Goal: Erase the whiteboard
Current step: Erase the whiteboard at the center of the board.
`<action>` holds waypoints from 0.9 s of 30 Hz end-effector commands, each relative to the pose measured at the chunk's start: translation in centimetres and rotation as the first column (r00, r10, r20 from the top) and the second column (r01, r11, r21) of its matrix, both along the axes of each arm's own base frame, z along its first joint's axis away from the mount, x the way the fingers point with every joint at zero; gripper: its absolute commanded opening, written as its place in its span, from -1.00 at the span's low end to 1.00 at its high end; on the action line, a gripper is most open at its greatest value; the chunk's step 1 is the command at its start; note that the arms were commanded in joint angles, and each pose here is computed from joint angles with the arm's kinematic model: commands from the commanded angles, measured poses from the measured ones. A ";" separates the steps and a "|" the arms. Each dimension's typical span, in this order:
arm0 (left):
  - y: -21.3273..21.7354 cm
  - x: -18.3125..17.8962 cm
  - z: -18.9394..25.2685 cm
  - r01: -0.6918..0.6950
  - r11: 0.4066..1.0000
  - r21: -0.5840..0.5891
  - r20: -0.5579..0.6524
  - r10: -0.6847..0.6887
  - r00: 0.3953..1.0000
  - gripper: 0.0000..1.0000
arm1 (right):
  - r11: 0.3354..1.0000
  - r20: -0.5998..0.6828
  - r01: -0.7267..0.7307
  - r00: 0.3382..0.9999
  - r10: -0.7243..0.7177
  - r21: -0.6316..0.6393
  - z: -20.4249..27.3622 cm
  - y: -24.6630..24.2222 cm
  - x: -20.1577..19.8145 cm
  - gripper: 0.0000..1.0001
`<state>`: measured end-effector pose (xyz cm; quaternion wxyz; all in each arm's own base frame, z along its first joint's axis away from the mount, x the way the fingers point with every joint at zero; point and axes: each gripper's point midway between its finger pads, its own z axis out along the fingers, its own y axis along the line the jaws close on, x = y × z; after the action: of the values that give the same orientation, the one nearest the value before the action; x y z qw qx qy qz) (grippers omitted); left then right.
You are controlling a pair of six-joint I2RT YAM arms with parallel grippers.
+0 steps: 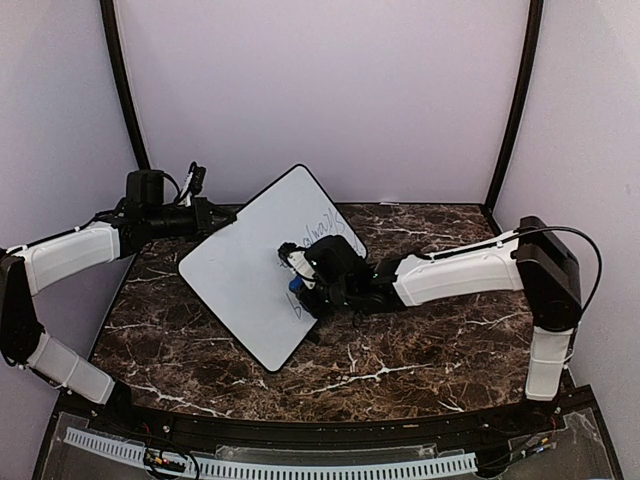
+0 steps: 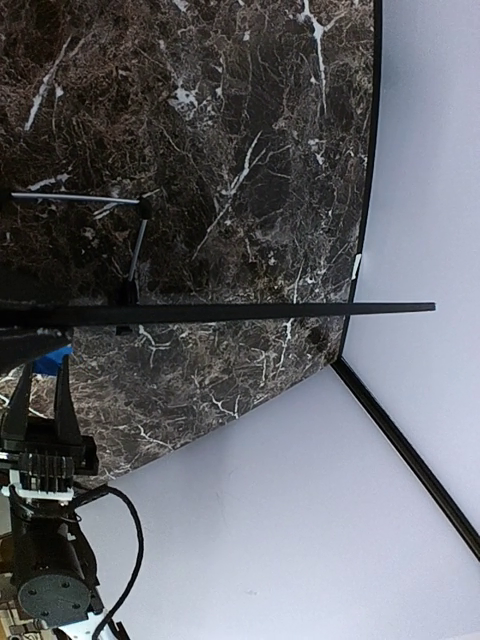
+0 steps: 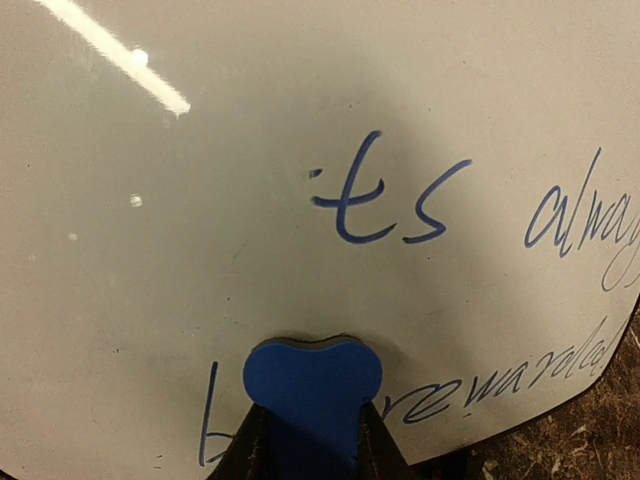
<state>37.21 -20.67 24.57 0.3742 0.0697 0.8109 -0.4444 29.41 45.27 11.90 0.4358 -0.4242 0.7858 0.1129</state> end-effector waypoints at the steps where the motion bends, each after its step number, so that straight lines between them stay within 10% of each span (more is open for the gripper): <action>1: -1.5 -1.4 3.3 0.088 0.995 -0.044 0.108 -0.083 0.991 -1.00 | 1.000 -0.045 0.013 0.999 -0.014 -0.023 -1.6 -0.5 -0.2 -0.60; 15: -1.5 -1.4 3.3 0.089 0.995 -0.040 0.111 -0.084 0.990 -1.00 | 0.999 0.115 -0.005 0.993 -0.001 0.050 5.3 6.6 5.2 -0.59; 27: -1.5 -1.4 3.3 0.093 0.995 -0.045 0.107 -0.088 0.990 -1.00 | 1.000 -0.057 0.002 0.998 -0.002 -0.005 -1.2 0.4 0.4 -0.60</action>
<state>37.23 -20.65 24.55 0.3742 0.0688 0.8113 -0.4439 31.90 48.73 16.34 0.4848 -0.4078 0.7627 0.1303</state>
